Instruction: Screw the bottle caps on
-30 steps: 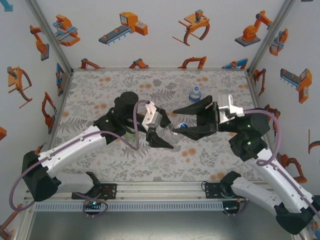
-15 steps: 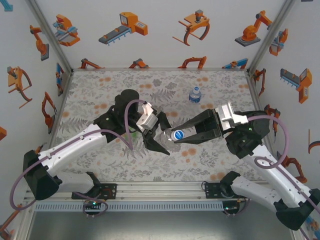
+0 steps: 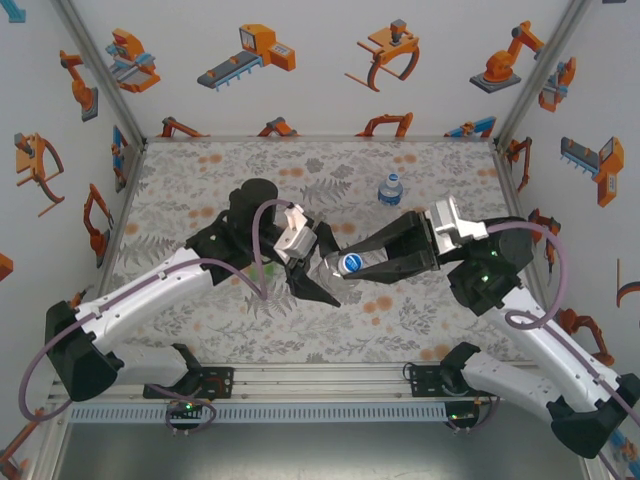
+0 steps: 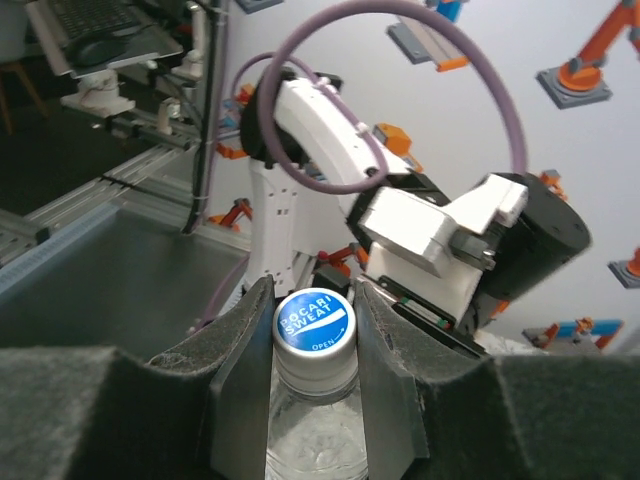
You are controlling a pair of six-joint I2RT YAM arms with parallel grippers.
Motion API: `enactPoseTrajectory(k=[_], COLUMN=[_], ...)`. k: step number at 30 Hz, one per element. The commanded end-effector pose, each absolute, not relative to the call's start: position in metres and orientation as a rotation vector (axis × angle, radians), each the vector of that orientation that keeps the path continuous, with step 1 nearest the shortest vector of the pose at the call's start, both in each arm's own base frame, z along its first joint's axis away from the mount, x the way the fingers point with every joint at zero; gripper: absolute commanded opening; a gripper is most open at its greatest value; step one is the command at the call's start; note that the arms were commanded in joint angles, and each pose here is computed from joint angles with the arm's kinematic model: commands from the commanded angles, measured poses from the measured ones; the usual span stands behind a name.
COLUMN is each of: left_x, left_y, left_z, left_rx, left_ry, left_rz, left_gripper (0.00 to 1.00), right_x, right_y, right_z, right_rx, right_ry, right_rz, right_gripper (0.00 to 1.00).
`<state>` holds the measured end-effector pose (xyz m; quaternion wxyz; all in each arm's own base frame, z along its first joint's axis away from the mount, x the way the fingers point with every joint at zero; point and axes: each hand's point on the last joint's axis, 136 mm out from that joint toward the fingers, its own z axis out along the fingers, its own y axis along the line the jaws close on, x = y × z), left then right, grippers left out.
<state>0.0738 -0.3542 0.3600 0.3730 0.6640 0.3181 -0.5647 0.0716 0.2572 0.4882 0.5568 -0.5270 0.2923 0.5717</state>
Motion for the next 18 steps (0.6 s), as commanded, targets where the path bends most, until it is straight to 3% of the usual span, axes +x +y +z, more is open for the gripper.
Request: enactPoseTrajectory(k=[1, 9, 16, 18], left_x=[0.100, 0.162, 0.204, 0.210], left_y=[-0.360, -0.362, -0.359, -0.358], left_z=[0.357, 0.343, 0.332, 0.328], left_rx=[1.608, 1.377, 1.201, 1.180], left_ry=[0.928, 1.185, 1.375, 1.403], left_rz=[-1.231, -0.928, -0.788, -0.768], left_gripper=[0.00, 0.00, 0.00, 0.09], right_x=[0.126, 0.214, 0.255, 0.257], right_y=[0.274, 0.269, 0.260, 0.261], right_z=[0.465, 0.429, 0.398, 0.398], right_rx=[-1.093, -0.702, -0.454, -0.423], right_ry=[0.985, 1.404, 1.583, 1.573], right_rz=[1.229, 1.047, 0.985, 1.012], right_gripper=[0.00, 0.00, 0.00, 0.00])
